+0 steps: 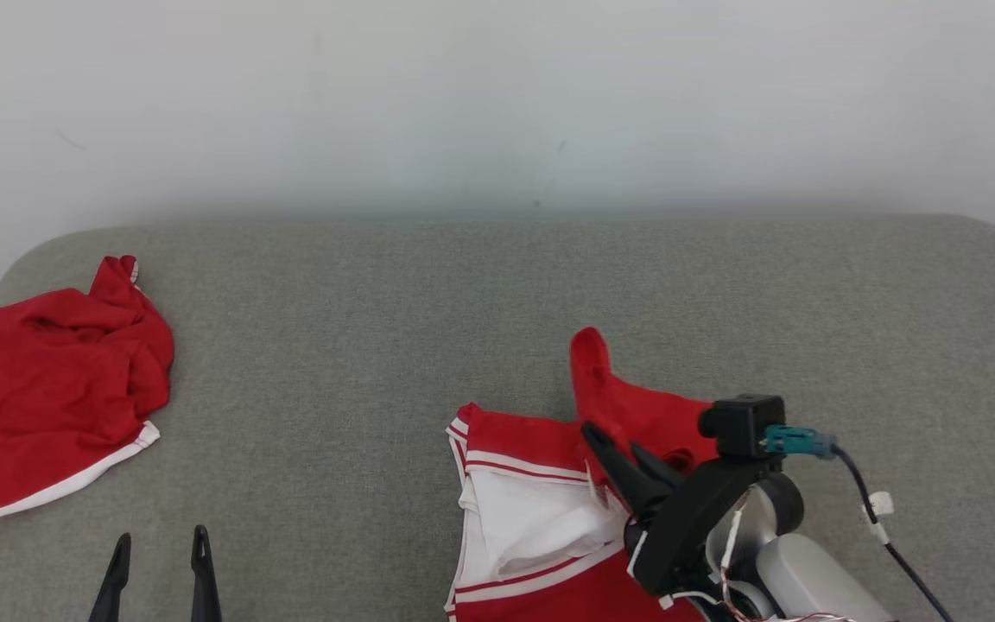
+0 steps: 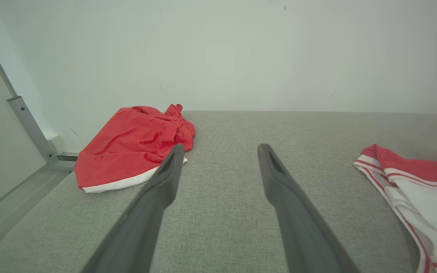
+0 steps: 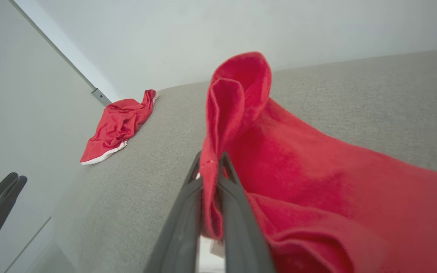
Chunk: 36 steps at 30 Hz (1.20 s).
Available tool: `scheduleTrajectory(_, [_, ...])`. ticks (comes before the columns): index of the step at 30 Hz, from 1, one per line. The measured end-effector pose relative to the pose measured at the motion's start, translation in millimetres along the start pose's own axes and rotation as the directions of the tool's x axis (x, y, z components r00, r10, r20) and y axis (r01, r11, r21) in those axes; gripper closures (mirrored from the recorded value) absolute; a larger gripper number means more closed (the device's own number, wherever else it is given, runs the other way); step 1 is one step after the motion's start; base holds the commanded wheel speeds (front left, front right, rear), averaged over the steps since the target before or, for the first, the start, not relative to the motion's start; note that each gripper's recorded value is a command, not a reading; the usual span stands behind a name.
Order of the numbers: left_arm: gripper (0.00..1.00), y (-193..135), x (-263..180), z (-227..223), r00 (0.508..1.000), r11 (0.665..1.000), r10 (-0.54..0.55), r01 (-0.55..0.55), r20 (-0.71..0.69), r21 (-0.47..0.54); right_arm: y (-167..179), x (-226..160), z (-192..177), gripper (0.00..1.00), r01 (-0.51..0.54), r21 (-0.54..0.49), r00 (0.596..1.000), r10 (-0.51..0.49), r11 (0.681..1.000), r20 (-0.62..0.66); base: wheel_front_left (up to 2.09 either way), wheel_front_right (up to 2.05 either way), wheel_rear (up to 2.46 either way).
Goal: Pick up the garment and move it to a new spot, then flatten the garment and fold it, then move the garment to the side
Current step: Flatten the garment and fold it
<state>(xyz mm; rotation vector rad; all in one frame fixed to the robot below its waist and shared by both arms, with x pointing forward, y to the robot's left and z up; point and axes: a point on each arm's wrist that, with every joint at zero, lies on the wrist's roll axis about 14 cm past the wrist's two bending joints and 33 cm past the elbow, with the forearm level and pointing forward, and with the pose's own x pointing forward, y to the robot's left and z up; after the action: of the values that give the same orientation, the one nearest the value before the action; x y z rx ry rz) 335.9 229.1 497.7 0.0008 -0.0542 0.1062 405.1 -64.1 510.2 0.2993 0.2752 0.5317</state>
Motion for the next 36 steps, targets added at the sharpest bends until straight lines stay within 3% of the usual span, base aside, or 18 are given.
scheduleTrajectory(6, [0.00,4.8,-0.7,-1.8,1.000,1.000,0.018,-0.018,-0.006,-0.007,30.4,21.1,-33.2,1.00,-0.055,0.038,0.994,0.058,0.998,-0.090,0.00,0.00,0.00])
scheduleTrajectory(12, [0.00,10.2,0.8,-5.1,0.999,0.999,0.032,-0.033,-0.017,-0.013,38.8,37.5,-63.9,1.00,-0.049,0.058,0.986,0.058,0.997,-0.155,0.00,0.00,0.00])
scheduleTrajectory(13, [0.00,10.8,0.7,-5.8,0.999,0.999,0.035,-0.035,-0.020,-0.014,40.2,39.6,-67.0,0.76,-0.050,0.058,0.986,0.058,0.997,-0.158,0.00,0.00,0.00])
scheduleTrajectory(14, [0.00,10.8,0.6,-6.4,0.999,0.999,0.035,-0.036,-0.021,-0.015,40.3,40.9,-70.8,0.00,-0.048,0.059,0.985,0.057,0.997,-0.165,0.00,0.00,0.00])
scheduleTrajectory(17, [0.00,12.6,0.4,-8.1,0.999,0.999,0.042,-0.043,-0.027,-0.015,47.3,45.9,-73.3,0.00,-0.067,0.048,0.986,0.073,0.997,-0.153,0.00,0.00,0.00])
scheduleTrajectory(21, [0.00,13.1,2.0,-8.2,0.999,0.999,0.044,-0.044,-0.027,-0.016,47.1,48.1,-48.2,0.00,-0.089,0.007,0.994,0.090,0.996,-0.055,0.00,0.00,0.00])
scheduleTrajectory(29, [0.00,5.7,6.8,-6.3,1.000,1.000,0.023,-0.024,-0.019,-0.019,-3.8,24.1,6.2,0.00,-0.003,-0.050,0.993,0.009,0.999,0.120,0.00,0.00,0.00])
scheduleTrajectory(36, [0.00,1.9,9.7,-5.4,1.000,1.000,0.009,-0.009,-0.015,-0.021,-25.6,-3.8,1.1,0.00,0.044,-0.061,0.993,-0.037,0.997,0.110,0.00,0.00,0.00])
